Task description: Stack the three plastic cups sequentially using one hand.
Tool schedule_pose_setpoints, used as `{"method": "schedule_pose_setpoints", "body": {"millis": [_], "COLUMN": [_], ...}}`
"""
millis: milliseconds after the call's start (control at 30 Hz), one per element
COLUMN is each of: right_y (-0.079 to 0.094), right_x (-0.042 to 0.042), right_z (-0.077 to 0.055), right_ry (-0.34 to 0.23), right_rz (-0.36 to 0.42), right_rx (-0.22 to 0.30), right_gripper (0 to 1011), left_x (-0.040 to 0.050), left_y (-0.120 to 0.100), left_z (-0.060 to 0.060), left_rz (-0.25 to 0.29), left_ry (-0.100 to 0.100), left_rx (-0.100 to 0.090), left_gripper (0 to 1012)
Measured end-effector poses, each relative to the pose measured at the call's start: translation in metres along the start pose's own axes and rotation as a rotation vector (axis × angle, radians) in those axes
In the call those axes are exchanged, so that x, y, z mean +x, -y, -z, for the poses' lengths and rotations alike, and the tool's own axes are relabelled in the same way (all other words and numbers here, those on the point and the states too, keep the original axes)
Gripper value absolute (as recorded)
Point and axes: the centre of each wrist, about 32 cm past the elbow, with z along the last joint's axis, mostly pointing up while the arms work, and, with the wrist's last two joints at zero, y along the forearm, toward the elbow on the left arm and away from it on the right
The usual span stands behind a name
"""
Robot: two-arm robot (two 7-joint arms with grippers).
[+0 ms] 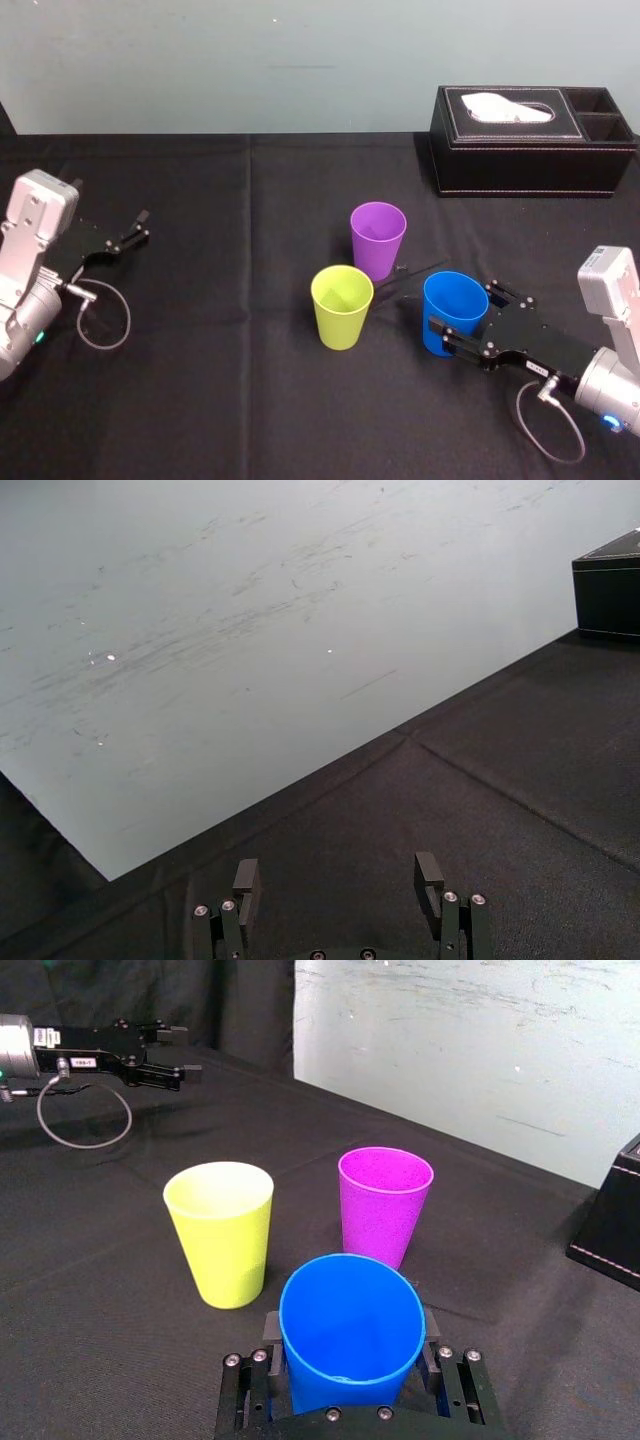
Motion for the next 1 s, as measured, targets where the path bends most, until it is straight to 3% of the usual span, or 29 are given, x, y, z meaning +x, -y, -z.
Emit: {"method": "schedule_pose_setpoints", "body": {"millis": [667, 867, 1000], "right_y": [0.0, 0.005, 0.009], "right_x": [-0.0009, -0.0011, 0.0006], "right_z": [-0.002, -0.017, -0.037], "right_ry": [0.007, 0.024, 0.03], "right_rz": [0.002, 0.018, 0.028], "right_rx": [0.002, 0.017, 0.028], "right_gripper": [739, 738, 738], "left_x": [0.0, 0.0, 0.0], "left_y": [0.0, 0.0, 0.0], "left_z": [0.0, 0.0, 0.0], "left_rz": [0.0, 0.0, 0.0], "left_ry": [0.0, 0.0, 0.0], "left_rx": [0.0, 0.0, 0.0], "left_gripper": [1011, 1011, 1011]}}
